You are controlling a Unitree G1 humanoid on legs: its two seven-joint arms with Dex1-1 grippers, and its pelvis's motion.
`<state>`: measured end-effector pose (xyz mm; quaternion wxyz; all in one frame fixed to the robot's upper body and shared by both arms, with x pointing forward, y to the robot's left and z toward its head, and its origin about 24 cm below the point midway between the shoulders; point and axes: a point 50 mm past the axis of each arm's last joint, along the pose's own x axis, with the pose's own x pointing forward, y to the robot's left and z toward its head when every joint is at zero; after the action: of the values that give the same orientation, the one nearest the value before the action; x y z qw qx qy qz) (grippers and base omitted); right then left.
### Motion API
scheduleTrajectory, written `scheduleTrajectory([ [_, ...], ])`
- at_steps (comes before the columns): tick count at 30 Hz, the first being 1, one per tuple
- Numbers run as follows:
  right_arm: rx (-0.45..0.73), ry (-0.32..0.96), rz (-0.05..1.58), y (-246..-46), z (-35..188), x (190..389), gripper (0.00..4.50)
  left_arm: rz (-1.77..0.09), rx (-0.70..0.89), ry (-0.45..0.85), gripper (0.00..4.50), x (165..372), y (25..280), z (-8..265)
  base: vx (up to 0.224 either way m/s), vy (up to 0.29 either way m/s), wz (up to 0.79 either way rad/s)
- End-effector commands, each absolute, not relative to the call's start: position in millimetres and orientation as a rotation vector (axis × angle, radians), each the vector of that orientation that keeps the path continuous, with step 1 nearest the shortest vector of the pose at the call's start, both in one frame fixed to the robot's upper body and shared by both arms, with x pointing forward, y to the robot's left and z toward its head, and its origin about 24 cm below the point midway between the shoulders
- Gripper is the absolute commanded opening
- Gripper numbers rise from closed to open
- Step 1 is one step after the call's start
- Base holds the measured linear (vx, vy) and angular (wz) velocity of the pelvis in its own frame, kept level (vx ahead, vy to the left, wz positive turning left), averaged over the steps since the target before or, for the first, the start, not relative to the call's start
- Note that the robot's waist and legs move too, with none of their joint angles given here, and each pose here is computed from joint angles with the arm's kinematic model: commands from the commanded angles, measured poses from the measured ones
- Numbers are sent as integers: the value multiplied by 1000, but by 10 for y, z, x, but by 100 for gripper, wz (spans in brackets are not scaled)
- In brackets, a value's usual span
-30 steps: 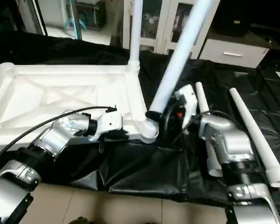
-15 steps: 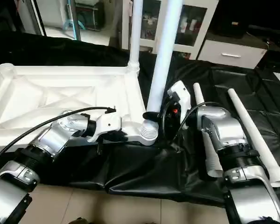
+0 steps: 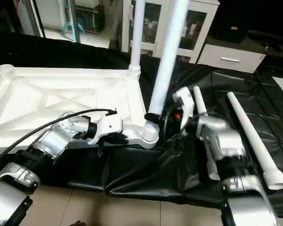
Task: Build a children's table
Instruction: Insert table leg to table base
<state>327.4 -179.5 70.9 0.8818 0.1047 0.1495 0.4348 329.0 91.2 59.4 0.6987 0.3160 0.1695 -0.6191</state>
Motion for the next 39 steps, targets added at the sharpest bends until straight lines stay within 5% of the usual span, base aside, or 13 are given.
scheduleTrajectory([
  [1,226,421,758,-2006,438,3157,184,-1476,740,373,0,3204,801,581,0,0,0],
  [11,273,375,699,-2123,363,2928,184,-1467,750,374,0,3225,807,578,0,0,0],
  [21,20,386,845,-1991,436,2716,184,-1431,769,365,0,3246,820,568,0,0,0],
  [39,-49,479,877,-1809,406,2963,184,-1422,765,378,0,3220,857,535,0,0,0],
])
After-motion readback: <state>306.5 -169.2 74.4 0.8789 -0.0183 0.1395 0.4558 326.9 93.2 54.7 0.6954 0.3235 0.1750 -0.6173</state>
